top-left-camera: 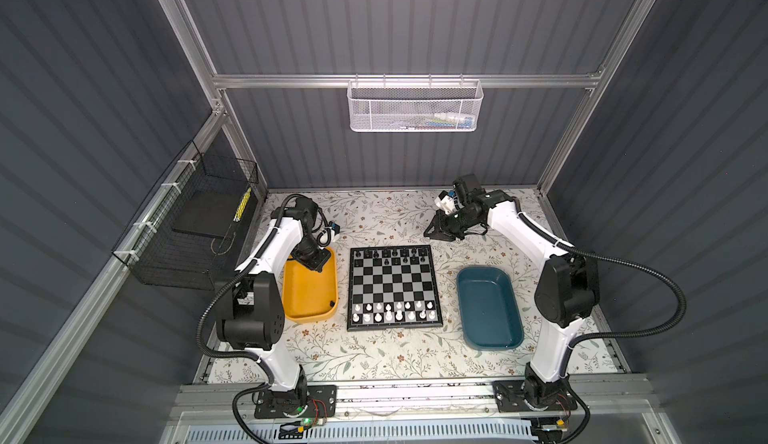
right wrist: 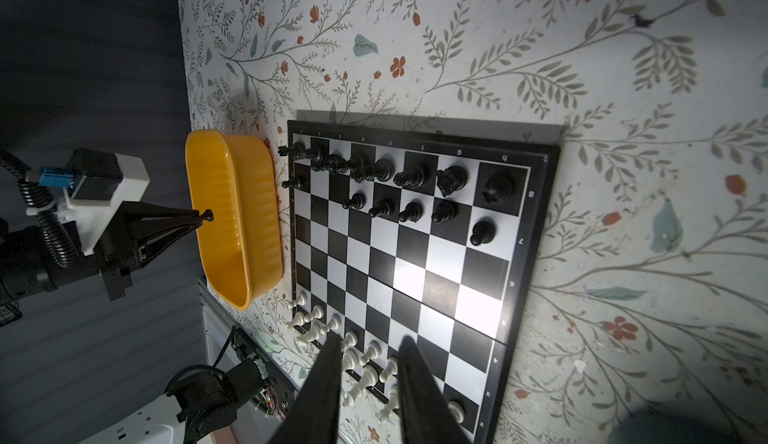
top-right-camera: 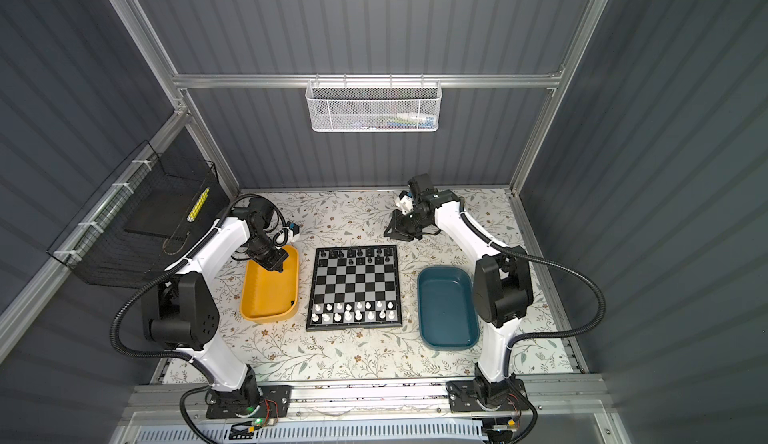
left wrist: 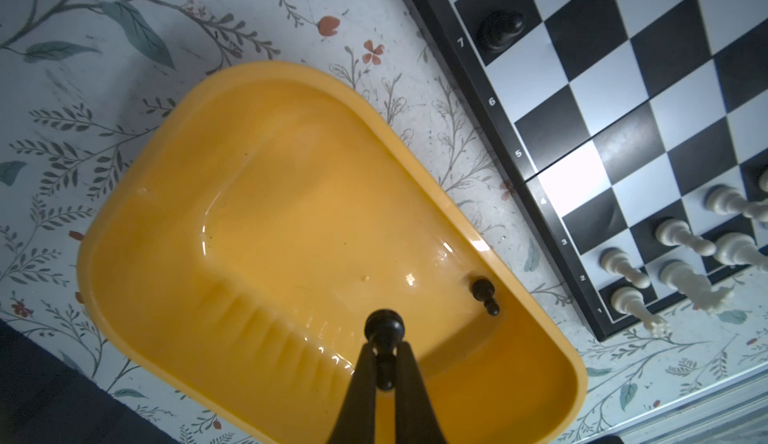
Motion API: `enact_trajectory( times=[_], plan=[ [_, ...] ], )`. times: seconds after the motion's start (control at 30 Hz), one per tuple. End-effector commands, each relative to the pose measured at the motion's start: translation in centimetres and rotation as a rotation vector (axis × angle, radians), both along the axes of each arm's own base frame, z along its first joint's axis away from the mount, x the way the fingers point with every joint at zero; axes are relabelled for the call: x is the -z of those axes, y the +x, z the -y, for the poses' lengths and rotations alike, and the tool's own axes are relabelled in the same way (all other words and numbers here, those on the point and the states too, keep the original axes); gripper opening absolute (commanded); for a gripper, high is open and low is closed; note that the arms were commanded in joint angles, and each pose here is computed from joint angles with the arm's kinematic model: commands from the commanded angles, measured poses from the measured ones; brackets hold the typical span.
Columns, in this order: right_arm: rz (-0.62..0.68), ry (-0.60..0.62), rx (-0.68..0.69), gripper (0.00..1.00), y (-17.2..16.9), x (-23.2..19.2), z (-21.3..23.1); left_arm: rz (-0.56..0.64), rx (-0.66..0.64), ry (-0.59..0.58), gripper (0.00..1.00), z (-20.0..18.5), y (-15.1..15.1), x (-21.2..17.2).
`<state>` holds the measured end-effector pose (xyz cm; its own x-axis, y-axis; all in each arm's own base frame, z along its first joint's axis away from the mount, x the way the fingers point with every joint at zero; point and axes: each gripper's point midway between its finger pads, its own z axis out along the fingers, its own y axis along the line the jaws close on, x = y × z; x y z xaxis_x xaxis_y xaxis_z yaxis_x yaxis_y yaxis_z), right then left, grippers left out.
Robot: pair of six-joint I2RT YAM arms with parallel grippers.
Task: Set up the chess pieces on the board
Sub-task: 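Carry the black pawn with the left gripper over the board's black rows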
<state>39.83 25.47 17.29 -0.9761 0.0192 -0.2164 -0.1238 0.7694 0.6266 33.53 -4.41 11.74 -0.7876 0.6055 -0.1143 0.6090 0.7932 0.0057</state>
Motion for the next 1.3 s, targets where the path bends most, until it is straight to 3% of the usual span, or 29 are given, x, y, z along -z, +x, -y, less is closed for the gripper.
enact_trajectory(
  times=[0.0, 0.9, 1.27],
  plan=[
    [0.017, 0.017, -0.028, 0.27, -0.5, -0.7, -0.2, -0.015, 0.04, 0.004, 0.09, 0.6, -0.1, -0.4],
    [0.018, -0.016, -0.092, 0.27, -4.2, -0.7, 1.3, 0.02, 0.226, -0.015, 0.09, 9.0, 4.8, -1.1],
    [0.024, -0.037, -0.084, 0.28, -5.0, -0.6, 2.1, 0.002, 0.301, -0.033, 0.1, 12.9, 4.9, 0.6]
  ],
)
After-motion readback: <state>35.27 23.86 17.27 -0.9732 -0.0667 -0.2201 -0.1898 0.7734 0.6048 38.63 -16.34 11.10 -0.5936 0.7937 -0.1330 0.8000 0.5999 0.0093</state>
